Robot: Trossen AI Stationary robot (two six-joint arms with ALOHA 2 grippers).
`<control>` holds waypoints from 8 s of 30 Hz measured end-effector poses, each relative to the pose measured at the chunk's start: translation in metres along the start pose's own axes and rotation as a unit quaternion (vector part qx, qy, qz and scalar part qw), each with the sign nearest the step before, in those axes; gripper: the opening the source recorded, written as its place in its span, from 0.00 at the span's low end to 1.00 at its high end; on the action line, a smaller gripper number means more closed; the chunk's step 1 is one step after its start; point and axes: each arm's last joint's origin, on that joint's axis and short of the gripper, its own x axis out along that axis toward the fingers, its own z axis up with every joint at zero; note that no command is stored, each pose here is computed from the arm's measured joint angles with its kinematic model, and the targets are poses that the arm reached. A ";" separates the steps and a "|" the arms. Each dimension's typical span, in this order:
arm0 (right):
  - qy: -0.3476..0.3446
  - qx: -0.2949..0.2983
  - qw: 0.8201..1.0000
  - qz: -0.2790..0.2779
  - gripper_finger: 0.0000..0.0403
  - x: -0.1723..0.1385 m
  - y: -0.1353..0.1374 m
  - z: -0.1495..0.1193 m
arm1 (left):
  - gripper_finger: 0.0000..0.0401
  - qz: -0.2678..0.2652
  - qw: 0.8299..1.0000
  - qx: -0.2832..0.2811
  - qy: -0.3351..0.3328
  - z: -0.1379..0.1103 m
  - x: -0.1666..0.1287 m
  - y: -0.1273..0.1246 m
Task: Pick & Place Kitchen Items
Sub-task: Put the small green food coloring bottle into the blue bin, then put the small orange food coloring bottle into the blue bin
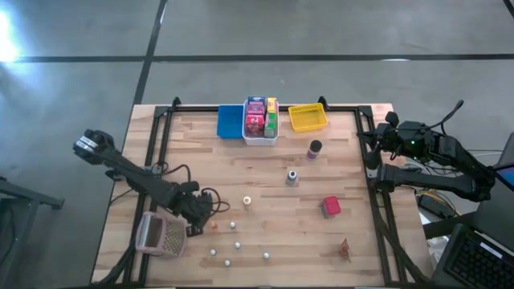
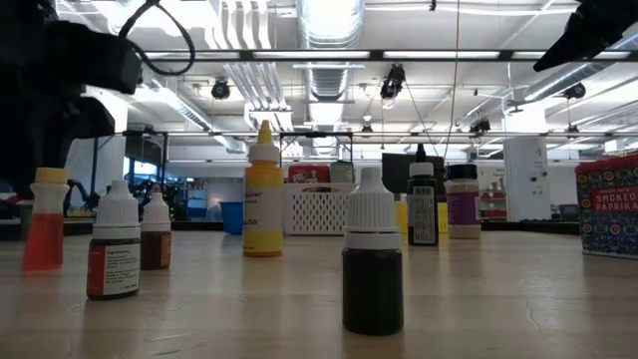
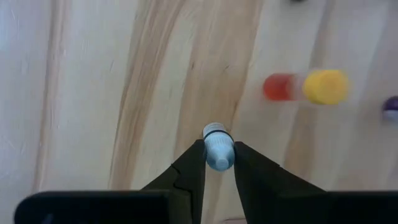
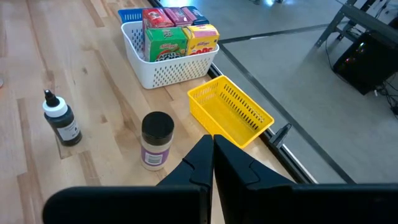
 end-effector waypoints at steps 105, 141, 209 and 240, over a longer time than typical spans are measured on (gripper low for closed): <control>0.000 0.000 1.000 0.000 0.02 0.000 0.000 0.000 | 0.20 0.114 0.972 -0.182 -0.100 0.186 0.013 0.378; 0.000 0.001 1.000 0.000 0.02 0.000 0.000 0.000 | 0.37 0.106 0.980 -0.158 -0.066 0.178 -0.086 0.346; 0.000 0.000 1.000 0.000 0.02 0.000 0.000 0.000 | 0.37 -0.064 0.958 0.269 -0.073 0.080 0.001 -0.034; 0.000 0.000 1.000 0.000 0.02 0.000 0.000 0.000 | 0.37 -0.029 0.961 0.273 -0.027 0.090 0.038 -0.044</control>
